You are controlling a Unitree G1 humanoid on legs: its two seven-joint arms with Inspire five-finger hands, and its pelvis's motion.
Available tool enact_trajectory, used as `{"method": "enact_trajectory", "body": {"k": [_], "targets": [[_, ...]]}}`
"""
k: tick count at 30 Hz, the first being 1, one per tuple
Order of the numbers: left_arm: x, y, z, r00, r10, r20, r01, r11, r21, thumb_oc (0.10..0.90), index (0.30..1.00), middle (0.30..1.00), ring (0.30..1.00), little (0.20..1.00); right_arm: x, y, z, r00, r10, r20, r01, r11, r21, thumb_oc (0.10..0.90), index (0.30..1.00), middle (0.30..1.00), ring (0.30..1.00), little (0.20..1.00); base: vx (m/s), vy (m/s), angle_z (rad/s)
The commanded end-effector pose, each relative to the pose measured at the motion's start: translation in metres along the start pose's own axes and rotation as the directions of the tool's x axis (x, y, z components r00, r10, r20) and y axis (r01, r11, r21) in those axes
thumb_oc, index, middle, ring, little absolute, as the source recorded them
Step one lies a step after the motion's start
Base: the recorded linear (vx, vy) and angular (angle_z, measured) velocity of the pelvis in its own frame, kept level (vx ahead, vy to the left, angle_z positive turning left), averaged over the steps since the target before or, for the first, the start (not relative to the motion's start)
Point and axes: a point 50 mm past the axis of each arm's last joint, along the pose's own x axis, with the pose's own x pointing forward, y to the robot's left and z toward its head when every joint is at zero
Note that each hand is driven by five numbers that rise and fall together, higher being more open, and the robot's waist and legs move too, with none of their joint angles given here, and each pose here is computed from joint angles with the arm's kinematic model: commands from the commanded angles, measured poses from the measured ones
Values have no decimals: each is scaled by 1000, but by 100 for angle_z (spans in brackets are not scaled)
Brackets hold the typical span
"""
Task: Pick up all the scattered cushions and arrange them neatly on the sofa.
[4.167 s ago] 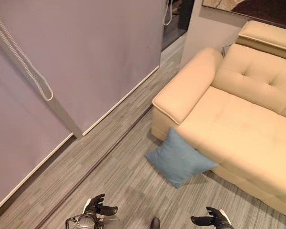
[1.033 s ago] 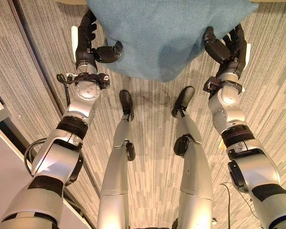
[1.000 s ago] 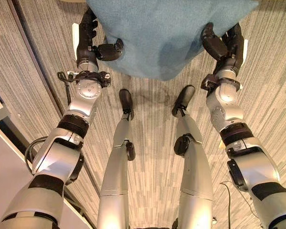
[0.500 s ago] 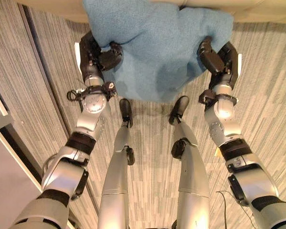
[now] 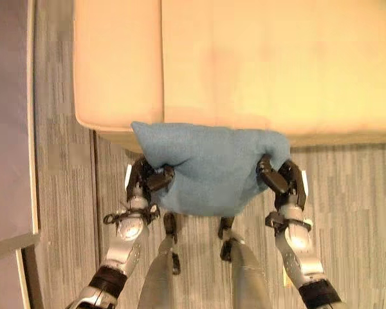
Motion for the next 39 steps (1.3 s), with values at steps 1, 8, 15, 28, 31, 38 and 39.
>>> {"method": "enact_trajectory", "body": {"k": [1, 8, 15, 28, 31, 38, 39], "targets": [[3, -56, 51, 912, -300, 281, 312, 950, 1, 400, 300, 300, 300, 300, 3, 35, 50, 941, 213, 263, -215, 976, -22, 400, 300, 300, 300, 300, 153, -80, -20], [-7, -35, 29, 949, -249, 193, 254, 967, -4, 400, 300, 300, 300, 300, -13, 17, 36, 958, 214, 192, -195, 974, -111, 400, 300, 300, 300, 300, 111, -57, -10], [-13, -35, 19, 963, -222, 152, 228, 973, -27, 400, 300, 300, 300, 300, -20, 8, 27, 972, 186, 141, -167, 977, -133, 400, 300, 300, 300, 300, 99, 36, -28], [-28, -5, 4, 981, -181, 70, 179, 983, 35, 400, 300, 300, 300, 300, -26, 16, 10, 975, 216, 58, -209, 973, -102, 400, 300, 300, 300, 300, 60, 120, -67], [-29, -3, 5, 983, -166, 74, 164, 986, 30, 400, 300, 300, 300, 300, -26, 17, 9, 973, 225, 50, -218, 969, -113, 400, 300, 300, 300, 300, 100, -74, -35], [-28, -17, 2, 977, -202, 71, 203, 979, -8, 400, 300, 300, 300, 300, -28, 6, 10, 976, 212, 47, -203, 968, -145, 400, 300, 300, 300, 300, 151, -176, 3], [-28, -17, 2, 977, -202, 72, 203, 979, -7, 400, 300, 300, 300, 300, -28, 6, 10, 976, 212, 48, -203, 969, -145, 400, 300, 300, 300, 300, 154, -328, 19]]}}
